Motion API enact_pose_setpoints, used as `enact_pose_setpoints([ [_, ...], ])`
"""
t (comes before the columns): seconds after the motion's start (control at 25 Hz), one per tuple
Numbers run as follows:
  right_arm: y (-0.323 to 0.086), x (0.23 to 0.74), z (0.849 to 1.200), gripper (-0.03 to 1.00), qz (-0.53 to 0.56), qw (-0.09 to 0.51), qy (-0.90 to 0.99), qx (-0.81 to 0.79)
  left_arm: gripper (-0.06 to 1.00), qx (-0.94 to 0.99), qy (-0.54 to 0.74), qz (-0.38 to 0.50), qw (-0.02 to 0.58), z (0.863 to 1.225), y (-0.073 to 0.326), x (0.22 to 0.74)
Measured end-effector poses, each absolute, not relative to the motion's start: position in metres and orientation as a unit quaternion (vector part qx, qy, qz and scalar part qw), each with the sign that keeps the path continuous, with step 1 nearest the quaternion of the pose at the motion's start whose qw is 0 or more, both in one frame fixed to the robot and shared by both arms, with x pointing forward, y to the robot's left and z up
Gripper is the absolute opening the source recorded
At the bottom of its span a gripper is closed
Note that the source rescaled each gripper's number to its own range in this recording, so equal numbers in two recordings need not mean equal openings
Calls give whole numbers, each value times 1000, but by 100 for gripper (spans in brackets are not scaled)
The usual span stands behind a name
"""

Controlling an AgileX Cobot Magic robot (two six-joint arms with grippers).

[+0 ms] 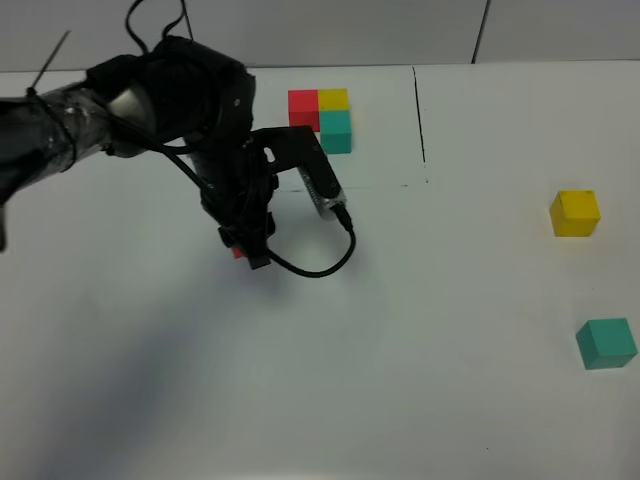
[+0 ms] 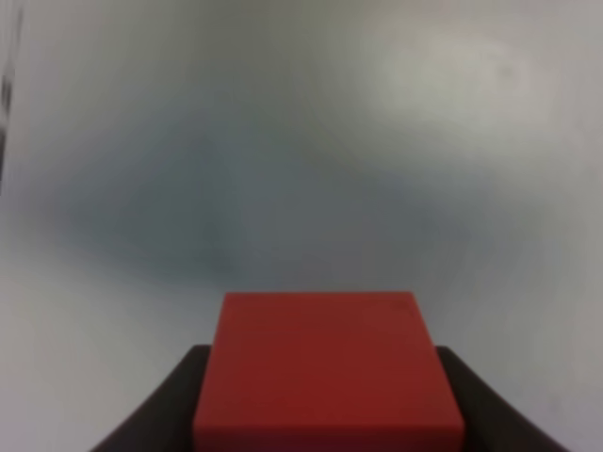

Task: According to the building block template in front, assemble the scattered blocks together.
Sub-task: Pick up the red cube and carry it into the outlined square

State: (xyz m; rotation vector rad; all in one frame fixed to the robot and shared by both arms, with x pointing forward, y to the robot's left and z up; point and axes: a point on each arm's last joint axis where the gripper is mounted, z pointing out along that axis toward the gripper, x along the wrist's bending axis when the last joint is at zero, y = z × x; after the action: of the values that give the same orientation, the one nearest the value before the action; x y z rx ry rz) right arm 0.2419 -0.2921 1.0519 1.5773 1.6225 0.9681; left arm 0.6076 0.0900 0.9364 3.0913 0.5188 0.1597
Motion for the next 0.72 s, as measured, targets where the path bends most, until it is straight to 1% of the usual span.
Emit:
enact_pose_setpoints([
  [0.28, -292, 242, 1052, 66, 371, 334, 621, 604, 1, 997, 65, 33, -17, 930, 46, 622],
  [0.6, -292, 242, 1052, 65, 371, 334, 621, 604, 1, 999, 11, 27, -23, 917, 32, 630],
  [0.72, -292, 242, 1052, 65, 371, 334, 621, 604, 1, 999, 9, 39, -14, 916, 29, 632],
])
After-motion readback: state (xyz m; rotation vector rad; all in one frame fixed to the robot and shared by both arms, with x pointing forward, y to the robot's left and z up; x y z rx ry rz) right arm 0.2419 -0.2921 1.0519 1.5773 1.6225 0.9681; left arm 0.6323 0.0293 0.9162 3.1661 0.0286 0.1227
